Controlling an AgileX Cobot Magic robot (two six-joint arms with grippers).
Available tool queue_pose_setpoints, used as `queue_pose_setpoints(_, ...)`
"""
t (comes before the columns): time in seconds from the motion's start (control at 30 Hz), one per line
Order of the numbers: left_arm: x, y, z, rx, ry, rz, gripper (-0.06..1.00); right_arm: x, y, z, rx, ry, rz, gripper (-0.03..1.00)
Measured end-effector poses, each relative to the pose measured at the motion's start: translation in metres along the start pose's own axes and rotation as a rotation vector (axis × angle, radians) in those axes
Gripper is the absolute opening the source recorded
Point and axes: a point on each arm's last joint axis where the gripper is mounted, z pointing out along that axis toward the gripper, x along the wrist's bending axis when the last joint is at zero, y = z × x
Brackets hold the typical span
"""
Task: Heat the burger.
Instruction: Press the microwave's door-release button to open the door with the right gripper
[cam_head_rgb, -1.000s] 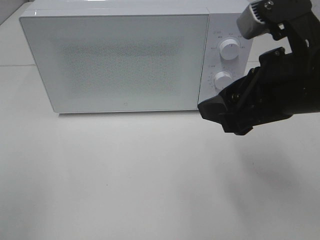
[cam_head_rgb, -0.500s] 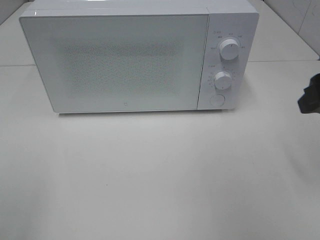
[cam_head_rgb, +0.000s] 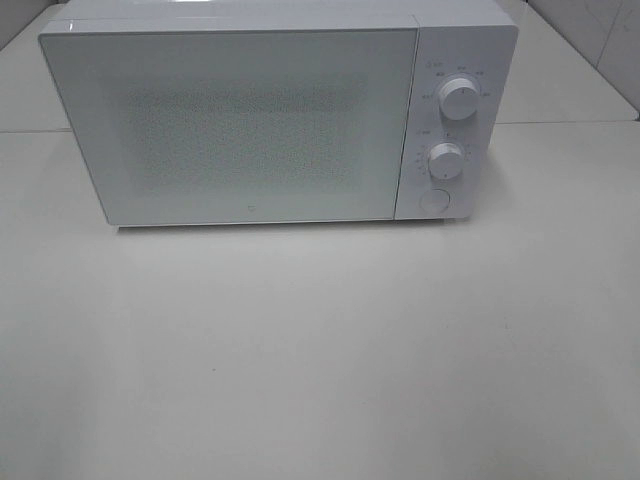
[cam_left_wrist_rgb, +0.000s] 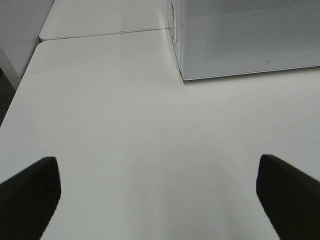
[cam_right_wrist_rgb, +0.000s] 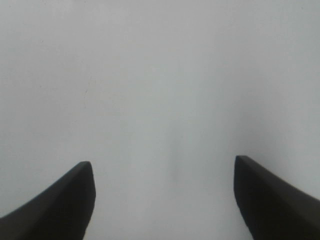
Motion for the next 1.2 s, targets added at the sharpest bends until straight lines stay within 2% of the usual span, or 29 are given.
queue_pose_setpoints(0.03,0.000,0.000,0.000,0.000,0.000,0.000,0.99,-0.001,-0.017,-0.012,-0.024,0.000,0.010,0.76)
queue_pose_setpoints(0.17,0.000,0.000,0.000,0.000,0.000,0.000,0.99,-0.001,-0.037,-0.026,-0.072,-0.002,0.021,0.76)
queue_pose_setpoints(0.33,0.000,0.000,0.000,0.000,0.000,0.000,0.99,-0.001,-0.072,-0.049,-0.250,0.012,0.052,0.76)
queue_pose_setpoints(0.47,0.000,0.000,0.000,0.000,0.000,0.000,0.99,0.002,-0.088,-0.052,-0.319,0.045,0.070,0.76)
queue_pose_setpoints(0.5,0.000,0.000,0.000,0.000,0.000,0.000,0.99,0.004,-0.097,-0.053,-0.375,0.062,0.072,0.76)
queue_pose_setpoints(0.7,0.000,0.000,0.000,0.000,0.000,0.000,0.99,0.005,-0.111,-0.062,-0.501,0.074,0.064,0.76)
queue_pose_setpoints(1.2,0.000,0.000,0.000,0.000,0.000,0.000,0.99,0.005,-0.114,-0.064,-0.522,0.076,0.062,0.76)
